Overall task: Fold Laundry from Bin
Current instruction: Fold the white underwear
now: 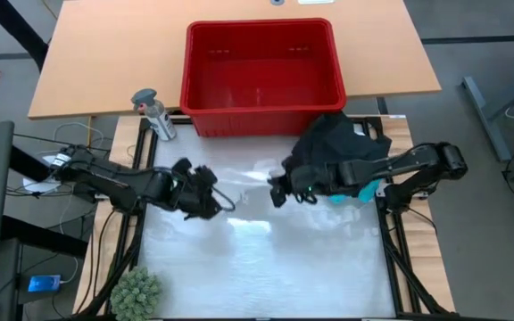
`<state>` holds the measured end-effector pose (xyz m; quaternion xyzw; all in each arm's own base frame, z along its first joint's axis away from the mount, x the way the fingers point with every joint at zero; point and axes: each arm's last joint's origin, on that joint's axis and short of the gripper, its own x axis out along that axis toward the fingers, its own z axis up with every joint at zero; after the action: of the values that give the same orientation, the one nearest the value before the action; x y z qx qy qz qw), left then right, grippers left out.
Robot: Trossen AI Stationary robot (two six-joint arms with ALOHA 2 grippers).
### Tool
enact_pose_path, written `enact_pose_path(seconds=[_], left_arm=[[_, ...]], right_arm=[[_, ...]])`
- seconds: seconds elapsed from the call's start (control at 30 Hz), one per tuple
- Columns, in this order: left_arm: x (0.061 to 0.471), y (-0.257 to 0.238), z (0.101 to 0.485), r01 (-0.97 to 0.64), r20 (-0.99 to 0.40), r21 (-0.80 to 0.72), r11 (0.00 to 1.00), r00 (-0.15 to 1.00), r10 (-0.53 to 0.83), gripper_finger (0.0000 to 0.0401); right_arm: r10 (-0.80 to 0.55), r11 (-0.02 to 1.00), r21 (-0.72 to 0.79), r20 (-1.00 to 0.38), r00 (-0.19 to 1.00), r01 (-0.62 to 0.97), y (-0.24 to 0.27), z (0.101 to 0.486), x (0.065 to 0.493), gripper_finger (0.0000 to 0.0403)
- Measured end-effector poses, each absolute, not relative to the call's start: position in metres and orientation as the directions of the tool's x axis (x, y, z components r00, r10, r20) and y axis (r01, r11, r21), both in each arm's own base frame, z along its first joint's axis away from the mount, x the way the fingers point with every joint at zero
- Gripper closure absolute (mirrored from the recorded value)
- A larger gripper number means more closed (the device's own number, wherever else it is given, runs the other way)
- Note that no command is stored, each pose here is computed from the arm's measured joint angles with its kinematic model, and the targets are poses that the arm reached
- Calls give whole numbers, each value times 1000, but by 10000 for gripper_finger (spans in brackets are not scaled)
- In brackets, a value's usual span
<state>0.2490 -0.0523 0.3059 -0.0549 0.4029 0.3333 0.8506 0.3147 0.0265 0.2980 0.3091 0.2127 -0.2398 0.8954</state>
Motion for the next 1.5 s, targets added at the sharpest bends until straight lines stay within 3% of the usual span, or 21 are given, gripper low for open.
enact_pose_path(seconds=[0.23, 0.63, 0.73, 1.0, 1.2, 1.4, 1.5], left_arm=[[247, -102, 295, -577, -710, -115, 808, 617, 339, 401], [245, -141, 278, -416, -649, -394, 820, 758, 73, 401], [245, -127, 290, -414, -658, -330, 848, 745, 107, 401], [260, -62, 290, -489, -676, 15, 872, 638, 369, 401], [263, 6, 303, -552, -638, 211, 807, 548, 541, 401], [258, 33, 332, -574, -544, 388, 721, 489, 682, 401], [257, 27, 333, -551, -542, 402, 732, 501, 675, 401]], right_arm=[[-236, 678, 505, -538, 809, 534, 71, 291, 305, 379], [-102, 660, 527, -644, 758, 536, 125, 281, 276, 379], [-122, 672, 518, -627, 769, 529, 115, 288, 281, 379], [-279, 688, 479, -519, 808, 545, 50, 298, 312, 379], [-420, 700, 427, -403, 813, 573, -8, 311, 322, 379], [-496, 768, 257, -340, 799, 587, -14, 317, 323, 379], [-506, 783, 203, -341, 792, 588, -2, 313, 322, 379]])
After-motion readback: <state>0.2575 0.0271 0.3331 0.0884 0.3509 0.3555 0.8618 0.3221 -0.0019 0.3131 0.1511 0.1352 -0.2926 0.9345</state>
